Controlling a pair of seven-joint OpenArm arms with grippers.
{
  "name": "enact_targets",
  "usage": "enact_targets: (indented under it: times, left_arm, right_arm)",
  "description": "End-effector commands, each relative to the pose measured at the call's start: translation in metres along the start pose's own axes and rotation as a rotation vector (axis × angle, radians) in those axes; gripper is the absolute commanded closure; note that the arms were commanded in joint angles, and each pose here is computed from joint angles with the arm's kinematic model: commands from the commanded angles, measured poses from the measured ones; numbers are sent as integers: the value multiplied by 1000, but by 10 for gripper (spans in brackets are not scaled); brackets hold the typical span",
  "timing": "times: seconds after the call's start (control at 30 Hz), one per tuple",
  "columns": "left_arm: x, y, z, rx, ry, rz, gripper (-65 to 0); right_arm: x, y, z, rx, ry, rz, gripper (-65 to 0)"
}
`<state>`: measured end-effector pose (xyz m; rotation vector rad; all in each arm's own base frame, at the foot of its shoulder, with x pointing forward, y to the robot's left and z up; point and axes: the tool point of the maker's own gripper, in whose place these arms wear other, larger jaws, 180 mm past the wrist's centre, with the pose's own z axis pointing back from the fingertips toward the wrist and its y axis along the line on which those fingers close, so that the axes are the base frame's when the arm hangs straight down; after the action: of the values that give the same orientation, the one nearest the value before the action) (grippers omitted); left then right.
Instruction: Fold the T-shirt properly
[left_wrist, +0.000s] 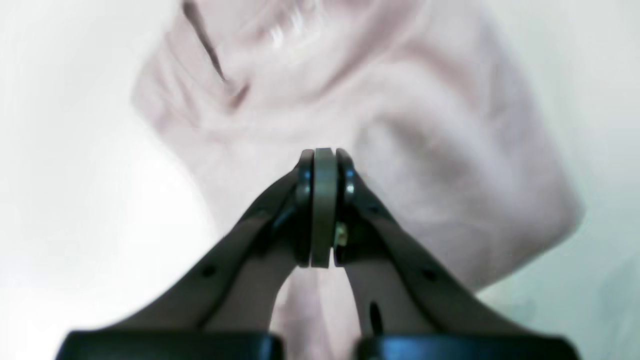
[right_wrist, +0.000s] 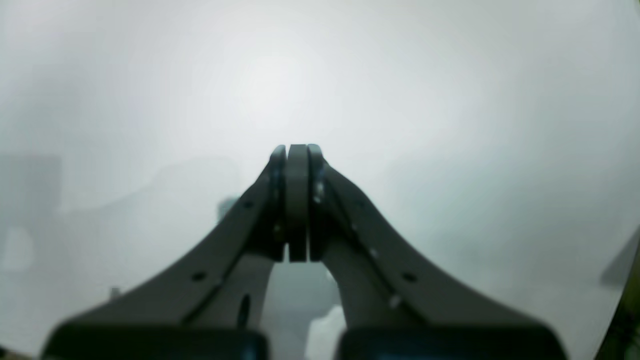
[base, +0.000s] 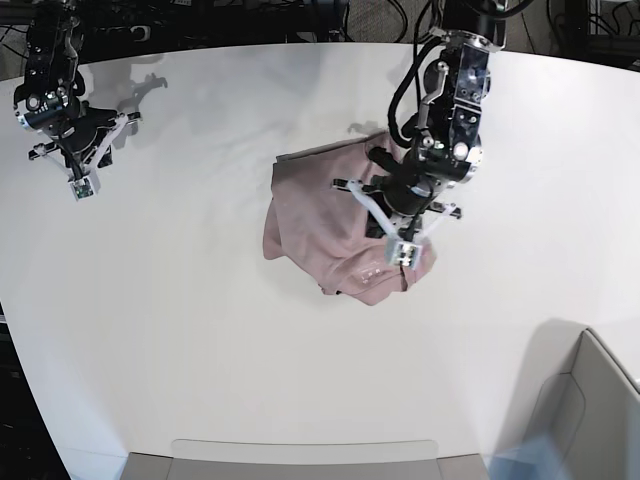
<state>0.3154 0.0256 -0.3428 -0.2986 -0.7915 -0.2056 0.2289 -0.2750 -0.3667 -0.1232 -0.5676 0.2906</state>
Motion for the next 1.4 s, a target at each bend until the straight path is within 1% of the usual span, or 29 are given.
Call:
enact_targets:
  times: [0.0, 0.07, 0.17, 0.23, 0.3, 0.4, 0.57, 0.63, 0.77, 0.87, 1.0, 1.03, 1.1, 1.17, 1.23, 1.3, 1.37]
  left_arm:
    - [5, -24, -5, -62, -18, -12, 0]
    - [-3, -39, -19, -92, 23, -36, 0]
    - [-26, -43, -43, -101, 94, -56, 0]
    - [-52, -34, -57, -80, 158, -44, 0]
    - [-70, -19, -63, -50, 205, -20, 0]
    - [-81, 29, -59, 40, 235, 0, 0]
    - [-91, 114, -35, 198, 267, -23, 0]
    - [-98, 141, -22, 249, 283, -31, 0]
    - [-95, 173, -7, 309, 288, -65, 0]
    - [-78, 180, 2, 328, 241, -68, 0]
    - [-44, 184, 15, 350, 138, -59, 0]
    - [-43, 184, 20, 356, 125, -54, 0]
    - [-34, 180, 32, 360, 78, -50, 0]
    - [-22, 171, 47, 359, 15, -42, 0]
    - [-19, 163, 64, 363, -31, -33, 0]
    - [-19, 152, 83, 362, -68, -22, 0]
    - [-26, 140, 98, 357, -82, -14, 0]
  right_arm:
    - [16, -5, 9, -19, -58, 25, 0]
    - [17, -1, 13, -17, -67, 33, 0]
    - [15, 0, 15, -16, -64, 37, 0]
    - [12, -4, 16, -26, -59, 29, 0]
    - [11, -3, 17, -26, -57, 29, 0]
    - [6, -2, 17, -23, -46, 29, 0]
    - [3, 6, 21, -9, -44, 46, 0]
    - [5, 9, 24, -7, -52, 54, 0]
    - [9, 16, 27, 1, -68, 46, 0]
    - [12, 19, 29, 6, -81, 49, 0]
    - [13, 35, 33, 37, -90, 73, 0]
    - [12, 37, 34, 42, -87, 81, 0]
    - [14, 40, 39, 45, -99, 92, 0]
    - [6, 44, 40, 58, -81, 106, 0]
    - [-1, 50, 41, 87, -66, 148, 0]
    - [-13, 61, 44, 137, -43, 202, 0]
    - [-29, 77, 50, 221, -16, 227, 0]
